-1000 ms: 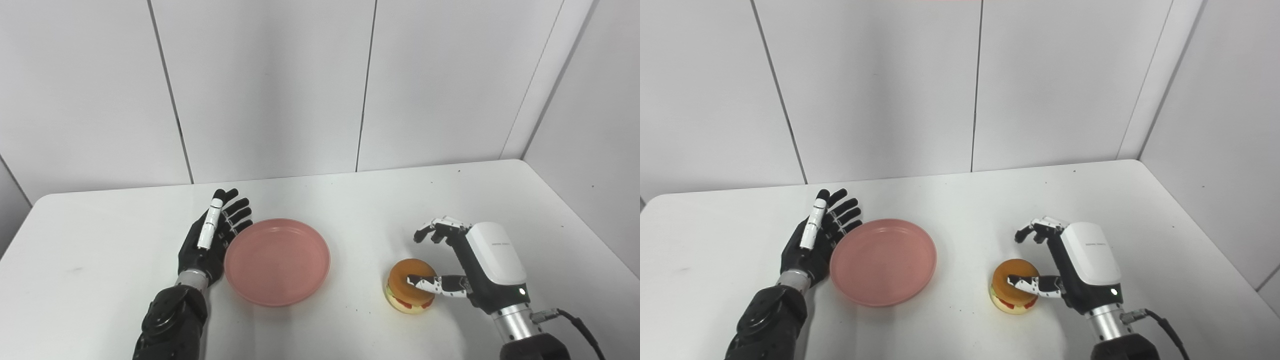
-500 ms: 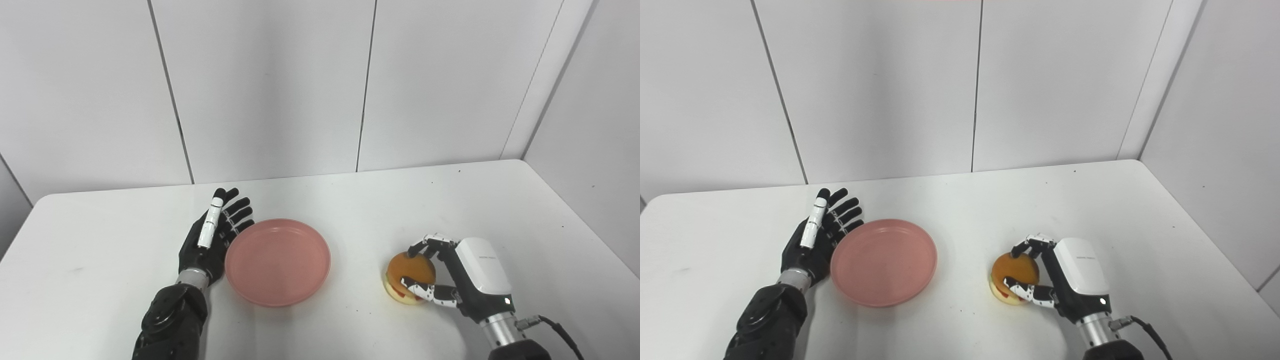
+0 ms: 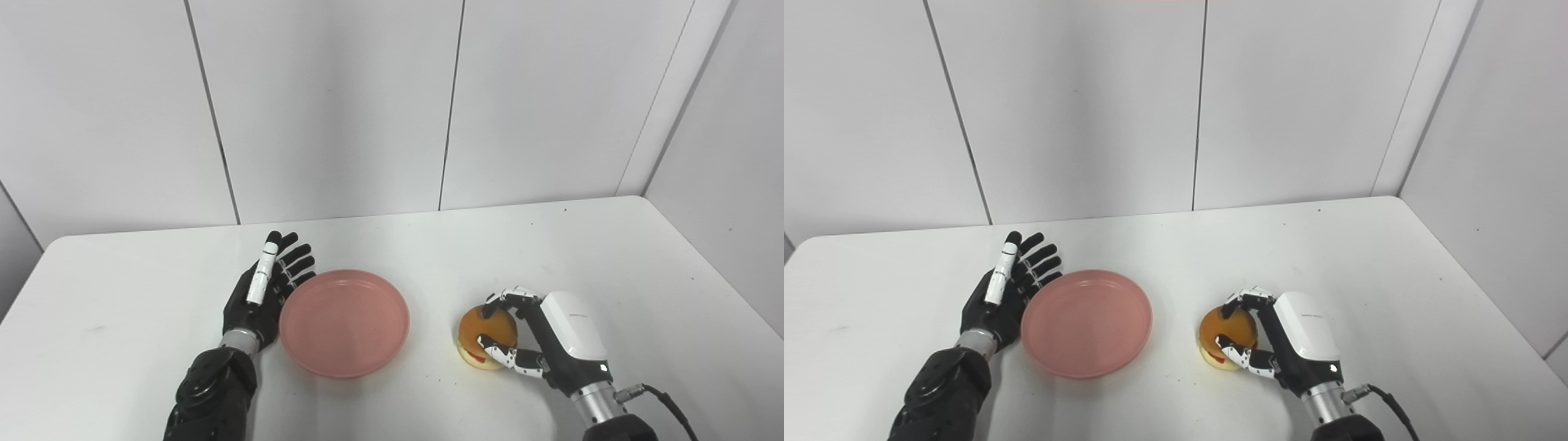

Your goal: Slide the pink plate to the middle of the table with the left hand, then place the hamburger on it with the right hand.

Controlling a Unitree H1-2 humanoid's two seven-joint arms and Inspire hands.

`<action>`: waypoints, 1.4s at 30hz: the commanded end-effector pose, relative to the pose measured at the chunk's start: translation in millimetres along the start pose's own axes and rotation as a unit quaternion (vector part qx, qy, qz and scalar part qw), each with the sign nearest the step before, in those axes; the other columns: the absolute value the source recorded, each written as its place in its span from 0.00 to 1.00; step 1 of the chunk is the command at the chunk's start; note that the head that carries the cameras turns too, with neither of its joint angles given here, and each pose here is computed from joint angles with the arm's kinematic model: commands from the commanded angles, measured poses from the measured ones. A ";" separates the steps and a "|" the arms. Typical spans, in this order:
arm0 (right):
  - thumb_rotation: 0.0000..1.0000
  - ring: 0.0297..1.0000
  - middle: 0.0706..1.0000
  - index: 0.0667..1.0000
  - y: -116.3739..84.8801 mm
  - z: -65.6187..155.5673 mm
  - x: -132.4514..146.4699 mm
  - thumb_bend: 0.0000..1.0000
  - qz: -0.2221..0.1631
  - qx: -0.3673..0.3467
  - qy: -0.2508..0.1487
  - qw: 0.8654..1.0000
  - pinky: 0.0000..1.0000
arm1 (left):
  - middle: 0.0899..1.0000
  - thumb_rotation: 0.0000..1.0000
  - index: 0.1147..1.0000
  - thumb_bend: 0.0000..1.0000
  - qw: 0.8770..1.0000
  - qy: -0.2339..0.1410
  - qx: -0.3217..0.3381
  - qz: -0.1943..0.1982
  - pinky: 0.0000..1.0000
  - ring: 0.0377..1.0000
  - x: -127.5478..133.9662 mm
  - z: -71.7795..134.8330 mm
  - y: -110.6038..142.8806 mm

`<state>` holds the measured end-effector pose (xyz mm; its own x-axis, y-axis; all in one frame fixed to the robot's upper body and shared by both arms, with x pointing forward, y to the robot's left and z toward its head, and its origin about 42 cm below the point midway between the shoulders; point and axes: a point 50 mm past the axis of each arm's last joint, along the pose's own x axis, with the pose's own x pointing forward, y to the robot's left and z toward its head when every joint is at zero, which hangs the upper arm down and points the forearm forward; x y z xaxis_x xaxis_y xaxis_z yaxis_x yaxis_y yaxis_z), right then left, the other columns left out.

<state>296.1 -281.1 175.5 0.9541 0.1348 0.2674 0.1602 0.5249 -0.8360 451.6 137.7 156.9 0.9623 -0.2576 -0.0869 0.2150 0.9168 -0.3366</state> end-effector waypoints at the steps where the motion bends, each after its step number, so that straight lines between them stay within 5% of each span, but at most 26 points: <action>1: 0.17 0.69 0.70 0.46 -7.9 4.5 6.6 0.51 -0.005 0.002 -0.005 1.000 0.60 | 0.72 0.69 0.74 0.70 1.000 0.029 0.000 0.009 0.73 0.77 -0.2 -13.6 3.1; 8: 0.17 0.72 0.74 0.46 -6.8 13.5 5.2 0.51 0.003 0.011 -0.001 1.000 0.61 | 0.71 0.67 0.72 0.70 1.000 0.022 -0.007 0.005 0.75 0.76 -3.2 -6.2 4.5; 10: 0.46 0.76 0.78 0.66 -7.5 15.4 3.0 0.62 0.005 0.008 0.001 1.000 0.64 | 0.72 0.68 0.72 0.69 1.000 0.021 -0.004 0.005 0.75 0.76 -4.4 -6.9 5.0; 13: 0.72 0.84 0.84 0.75 -9.3 16.6 0.8 0.67 0.007 0.005 0.001 1.000 0.73 | 0.71 0.67 0.72 0.71 1.000 0.021 -0.001 0.008 0.72 0.75 -4.8 -7.9 6.2; 19: 0.99 0.89 0.87 0.80 -15.3 17.6 -0.9 0.78 -0.015 -0.020 -0.017 1.000 0.86 | 0.72 0.68 0.72 0.69 0.999 0.031 -0.003 0.009 0.73 0.76 -3.9 -11.1 6.5; 25: 1.00 0.88 0.87 0.81 -26.0 24.1 -0.7 0.80 -0.048 -0.030 -0.039 0.998 0.89 | 0.73 0.68 0.72 0.69 1.000 0.031 -0.002 0.006 0.74 0.77 -2.4 -11.5 6.4; 33: 1.00 0.86 0.86 0.81 -45.3 36.3 4.3 0.78 -0.066 -0.028 -0.051 0.996 0.80 | 0.72 0.68 0.71 0.69 0.999 0.032 -0.001 0.003 0.72 0.76 -2.0 -13.0 4.4; 42: 0.98 0.74 0.77 0.75 -25.2 18.2 21.1 0.76 -0.050 -0.049 -0.047 0.996 0.65 | 0.73 0.69 0.72 0.69 1.000 0.030 -0.003 0.003 0.72 0.76 -1.9 -10.8 3.4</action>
<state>304.0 -279.1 197.5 0.9425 0.1255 0.3098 0.2193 0.4675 -0.8564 451.8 137.7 157.3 0.9601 -0.2670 -0.0835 0.2240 0.9125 -0.3423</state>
